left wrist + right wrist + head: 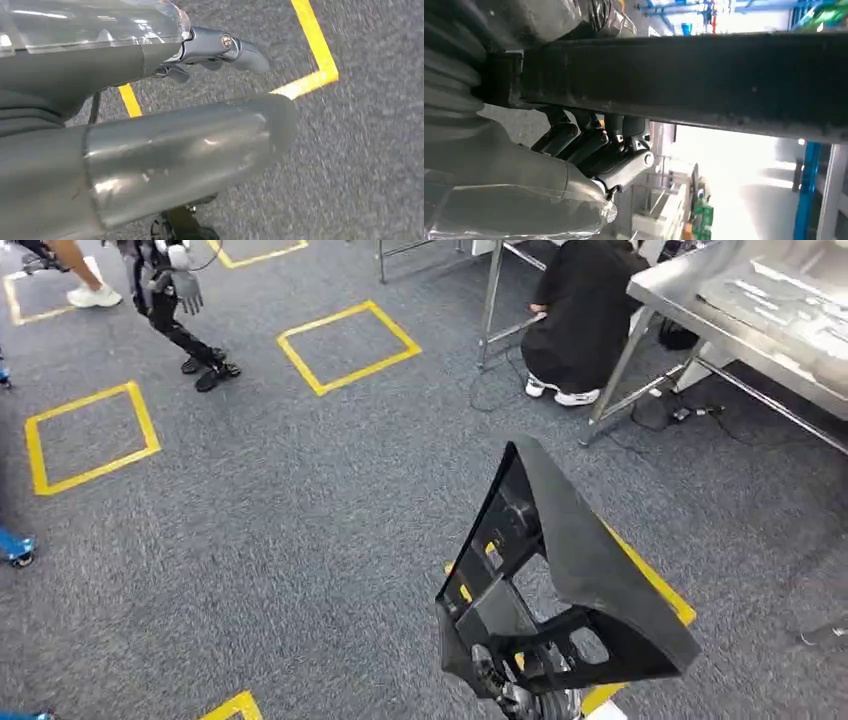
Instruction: Take the parts from the cabinet and place them on the table.
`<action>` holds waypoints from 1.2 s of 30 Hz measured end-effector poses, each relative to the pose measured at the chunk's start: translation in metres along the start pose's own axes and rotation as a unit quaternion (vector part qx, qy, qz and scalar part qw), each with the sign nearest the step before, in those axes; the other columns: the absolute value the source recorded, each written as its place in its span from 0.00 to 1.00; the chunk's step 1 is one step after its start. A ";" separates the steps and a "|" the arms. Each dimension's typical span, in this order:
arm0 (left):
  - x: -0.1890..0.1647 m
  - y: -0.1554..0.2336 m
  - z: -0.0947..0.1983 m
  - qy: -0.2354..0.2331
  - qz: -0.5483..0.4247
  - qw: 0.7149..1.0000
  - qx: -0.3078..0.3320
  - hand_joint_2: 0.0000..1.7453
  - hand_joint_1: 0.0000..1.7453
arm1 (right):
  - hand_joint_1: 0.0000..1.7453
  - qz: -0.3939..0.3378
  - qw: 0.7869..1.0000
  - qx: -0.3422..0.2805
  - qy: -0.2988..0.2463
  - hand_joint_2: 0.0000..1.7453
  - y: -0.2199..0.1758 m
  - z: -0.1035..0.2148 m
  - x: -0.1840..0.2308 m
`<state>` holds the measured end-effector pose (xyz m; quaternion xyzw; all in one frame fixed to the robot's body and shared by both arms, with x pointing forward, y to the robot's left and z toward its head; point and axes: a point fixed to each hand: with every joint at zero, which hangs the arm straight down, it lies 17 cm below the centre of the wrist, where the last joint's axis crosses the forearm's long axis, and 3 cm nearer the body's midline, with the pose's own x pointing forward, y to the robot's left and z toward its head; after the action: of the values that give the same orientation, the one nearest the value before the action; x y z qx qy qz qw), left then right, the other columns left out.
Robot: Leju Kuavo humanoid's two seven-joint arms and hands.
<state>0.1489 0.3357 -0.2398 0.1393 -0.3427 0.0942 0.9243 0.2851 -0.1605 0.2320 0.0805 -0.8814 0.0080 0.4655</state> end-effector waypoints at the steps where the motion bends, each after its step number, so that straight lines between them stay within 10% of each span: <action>1: 0.000 -0.001 0.000 0.000 -0.001 1.000 -0.002 0.00 0.00 | 1.00 0.000 1.000 -0.001 0.001 1.00 0.000 0.000 0.000; 36: -0.010 -0.016 0.009 0.005 -0.011 0.999 -0.039 0.00 0.00 | 1.00 0.001 1.000 0.000 0.018 1.00 -0.001 0.002 -0.005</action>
<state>0.1402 0.3165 -0.2432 0.1065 -0.3402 0.0717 0.9315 0.2867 -0.1610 0.2268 0.0799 -0.8728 0.0102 0.4814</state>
